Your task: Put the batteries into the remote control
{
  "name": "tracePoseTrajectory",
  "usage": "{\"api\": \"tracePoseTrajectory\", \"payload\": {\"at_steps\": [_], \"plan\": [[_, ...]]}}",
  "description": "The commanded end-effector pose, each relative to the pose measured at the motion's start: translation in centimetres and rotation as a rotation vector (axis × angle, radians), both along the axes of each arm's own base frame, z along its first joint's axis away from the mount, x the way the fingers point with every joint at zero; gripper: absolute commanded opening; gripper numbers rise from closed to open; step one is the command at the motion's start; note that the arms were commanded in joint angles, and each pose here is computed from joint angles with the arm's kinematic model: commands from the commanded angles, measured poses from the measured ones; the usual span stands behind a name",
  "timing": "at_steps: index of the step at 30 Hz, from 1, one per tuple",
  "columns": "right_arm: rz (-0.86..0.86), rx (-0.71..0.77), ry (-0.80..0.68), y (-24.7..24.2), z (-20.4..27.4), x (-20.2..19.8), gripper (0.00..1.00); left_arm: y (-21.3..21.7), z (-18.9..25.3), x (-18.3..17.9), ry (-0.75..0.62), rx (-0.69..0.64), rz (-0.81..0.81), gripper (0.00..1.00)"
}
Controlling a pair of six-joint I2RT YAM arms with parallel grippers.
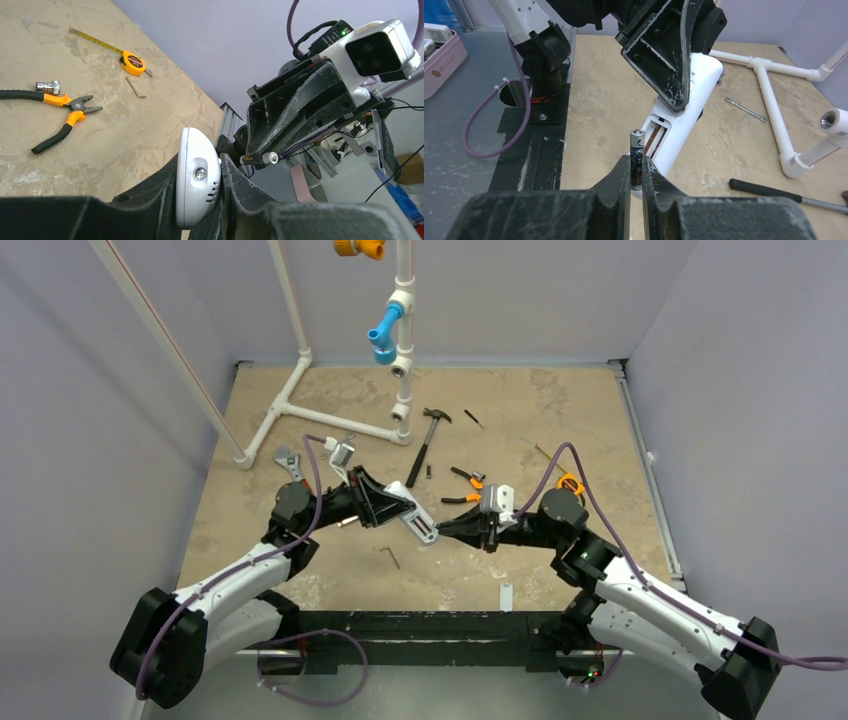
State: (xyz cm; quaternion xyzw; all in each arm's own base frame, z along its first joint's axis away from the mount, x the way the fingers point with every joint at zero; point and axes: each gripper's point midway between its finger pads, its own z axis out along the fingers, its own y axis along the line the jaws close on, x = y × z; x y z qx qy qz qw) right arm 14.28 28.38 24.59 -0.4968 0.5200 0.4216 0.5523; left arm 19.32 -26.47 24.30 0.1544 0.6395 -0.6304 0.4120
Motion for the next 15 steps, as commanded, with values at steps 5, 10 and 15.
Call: {"api": "tracePoseTrajectory", "payload": {"at_steps": [5,10,15], "plan": [[0.149,0.116,-0.202,0.1,3.3,-2.6,0.0,-0.3,2.0,0.5,-0.061,-0.029,0.006,0.0],[0.212,0.151,-0.27,-0.3,4.4,-4.1,0.0,-0.5,2.6,0.3,-0.067,-0.057,-0.01,0.0],[0.219,0.23,-0.273,-0.8,6.6,-4.9,0.0,-0.5,2.8,0.3,-0.063,-0.067,-0.014,0.0]]}}
